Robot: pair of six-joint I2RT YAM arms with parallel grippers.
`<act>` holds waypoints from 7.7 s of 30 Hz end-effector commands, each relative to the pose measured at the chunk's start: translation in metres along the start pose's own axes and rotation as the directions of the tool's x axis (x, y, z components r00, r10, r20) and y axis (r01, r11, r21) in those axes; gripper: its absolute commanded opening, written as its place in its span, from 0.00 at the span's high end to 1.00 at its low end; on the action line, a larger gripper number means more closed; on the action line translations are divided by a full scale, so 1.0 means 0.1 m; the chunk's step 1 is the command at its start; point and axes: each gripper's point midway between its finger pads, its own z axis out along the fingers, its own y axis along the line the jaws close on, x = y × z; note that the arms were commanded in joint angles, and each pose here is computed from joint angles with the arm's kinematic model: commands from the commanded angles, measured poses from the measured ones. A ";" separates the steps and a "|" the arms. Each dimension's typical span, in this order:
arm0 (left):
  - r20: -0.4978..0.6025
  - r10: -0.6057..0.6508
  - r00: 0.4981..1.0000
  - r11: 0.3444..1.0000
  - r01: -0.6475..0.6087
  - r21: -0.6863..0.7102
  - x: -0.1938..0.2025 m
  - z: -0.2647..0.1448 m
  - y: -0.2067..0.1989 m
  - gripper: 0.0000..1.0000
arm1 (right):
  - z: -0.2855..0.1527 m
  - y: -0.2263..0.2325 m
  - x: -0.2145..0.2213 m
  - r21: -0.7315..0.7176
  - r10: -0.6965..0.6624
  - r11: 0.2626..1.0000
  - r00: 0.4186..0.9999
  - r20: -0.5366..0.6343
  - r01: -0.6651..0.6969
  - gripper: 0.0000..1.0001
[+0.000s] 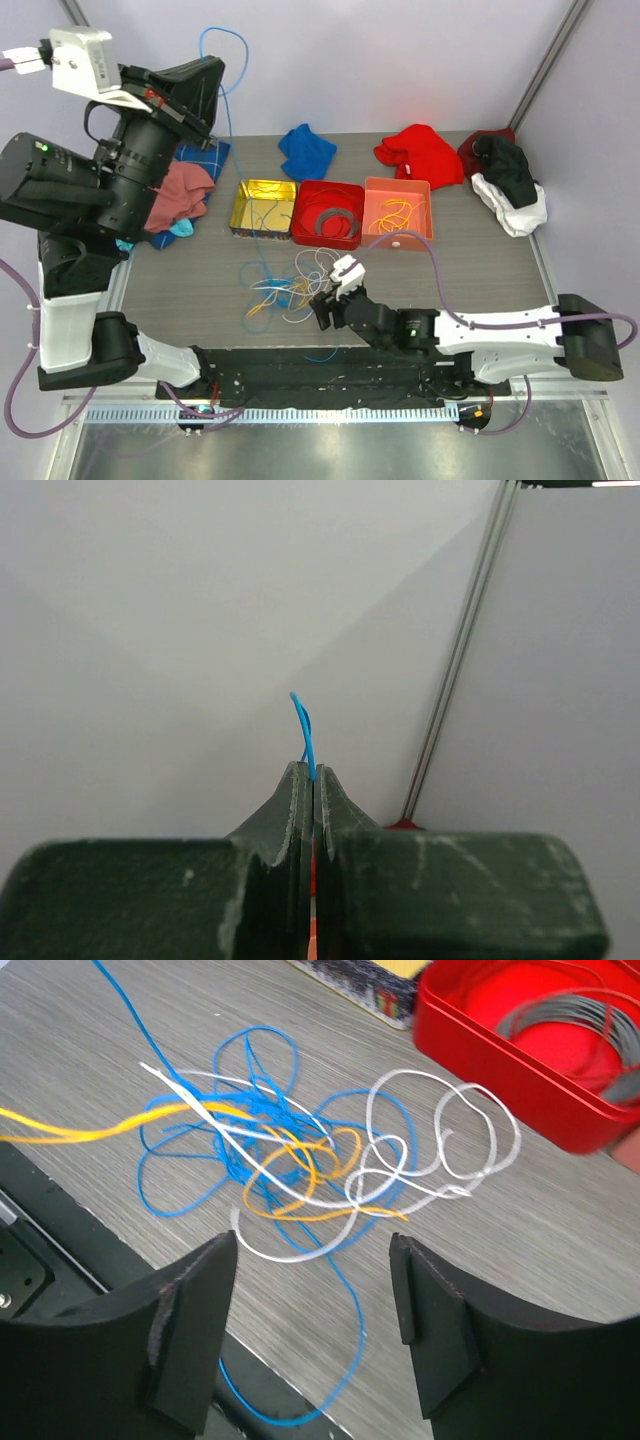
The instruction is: Untangle the cables
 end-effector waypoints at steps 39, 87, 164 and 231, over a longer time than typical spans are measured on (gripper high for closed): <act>-0.028 0.156 0.987 0.956 -0.158 -0.245 0.12 -0.05 0.46 1.00 | -0.72 -1.65 -0.16 0.550 0.223 0.807 0.973 0.055 -0.216 0.99; 0.002 0.145 0.989 0.978 -0.142 -0.155 0.05 0.07 0.24 1.00 | 0.22 0.24 -1.48 -0.218 0.089 0.974 0.989 0.121 -0.061 0.35; -0.127 -0.135 0.983 0.988 0.143 0.058 1.33 -0.77 0.12 1.00 | -0.84 0.42 -3.61 -0.280 0.103 0.959 0.862 0.496 0.046 0.99; -0.170 -0.181 0.969 0.983 0.181 -0.019 1.55 -0.56 0.02 1.00 | -0.99 -0.20 -2.06 -0.289 0.353 0.920 0.879 0.320 -0.264 0.28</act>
